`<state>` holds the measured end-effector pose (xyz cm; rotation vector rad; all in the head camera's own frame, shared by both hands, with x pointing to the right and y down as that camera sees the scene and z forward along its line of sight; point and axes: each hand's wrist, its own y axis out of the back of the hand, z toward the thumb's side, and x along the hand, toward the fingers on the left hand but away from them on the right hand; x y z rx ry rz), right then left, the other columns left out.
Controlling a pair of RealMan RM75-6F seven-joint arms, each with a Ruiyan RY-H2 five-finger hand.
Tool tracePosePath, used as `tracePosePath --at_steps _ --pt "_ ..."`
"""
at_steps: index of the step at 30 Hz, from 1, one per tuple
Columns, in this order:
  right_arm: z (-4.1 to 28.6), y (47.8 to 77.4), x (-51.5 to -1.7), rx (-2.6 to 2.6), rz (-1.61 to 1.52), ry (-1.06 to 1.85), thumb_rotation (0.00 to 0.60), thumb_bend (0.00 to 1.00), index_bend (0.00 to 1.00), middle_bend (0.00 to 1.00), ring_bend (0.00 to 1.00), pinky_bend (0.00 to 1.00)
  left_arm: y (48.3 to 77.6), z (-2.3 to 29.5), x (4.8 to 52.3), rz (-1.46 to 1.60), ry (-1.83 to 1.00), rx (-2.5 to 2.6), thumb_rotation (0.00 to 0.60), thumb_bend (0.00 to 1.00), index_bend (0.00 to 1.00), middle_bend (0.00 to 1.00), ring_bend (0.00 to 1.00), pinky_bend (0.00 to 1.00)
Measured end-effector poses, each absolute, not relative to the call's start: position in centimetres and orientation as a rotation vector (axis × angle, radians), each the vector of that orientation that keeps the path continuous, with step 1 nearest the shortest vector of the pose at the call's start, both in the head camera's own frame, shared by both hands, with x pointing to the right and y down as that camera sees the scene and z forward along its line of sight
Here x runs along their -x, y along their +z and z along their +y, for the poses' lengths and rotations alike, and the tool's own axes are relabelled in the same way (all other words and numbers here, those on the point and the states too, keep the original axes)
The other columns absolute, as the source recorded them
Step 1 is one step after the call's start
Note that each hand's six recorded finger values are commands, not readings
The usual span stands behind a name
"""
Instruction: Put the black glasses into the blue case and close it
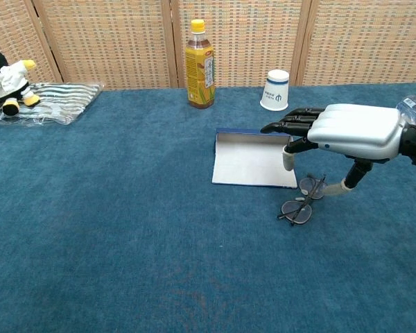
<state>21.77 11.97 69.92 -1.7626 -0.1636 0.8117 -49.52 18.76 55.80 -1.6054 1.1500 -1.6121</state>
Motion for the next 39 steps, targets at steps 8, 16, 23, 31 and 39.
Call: tracePosePath --at_steps 8,16,23,31,39 --pt "12.3 70.5 -21.6 1.782 -0.156 0.815 0.600 0.27 0.37 0.00 0.00 0.01 55.8 18.7 49.7 1.152 -1.612 1.606 0.600 0.00 0.00 0.00 0.00 0.00" --pt "12.5 71.3 -20.8 1.781 -0.122 0.818 0.600 0.39 0.38 0.00 0.00 0.01 55.8 18.7 49.7 1.154 -1.612 1.606 0.600 0.00 0.00 0.00 0.00 0.00" --pt "12.7 71.8 -20.6 1.767 -0.098 0.809 0.600 0.39 0.38 0.00 0.00 0.01 55.9 18.7 49.8 1.155 -1.617 1.604 0.600 0.00 0.00 0.00 0.00 0.00" --pt "12.7 72.4 -20.7 1.754 -0.086 0.801 0.600 0.39 0.40 0.00 0.00 0.01 56.0 18.7 50.0 1.158 -1.623 1.605 0.600 0.00 0.00 0.00 0.00 0.00" --pt "12.9 72.9 -21.2 1.763 -0.092 0.796 0.600 0.39 0.41 0.00 0.00 0.01 56.1 18.7 50.0 1.157 -1.630 1.605 0.600 0.00 0.00 0.00 0.00 0.00"
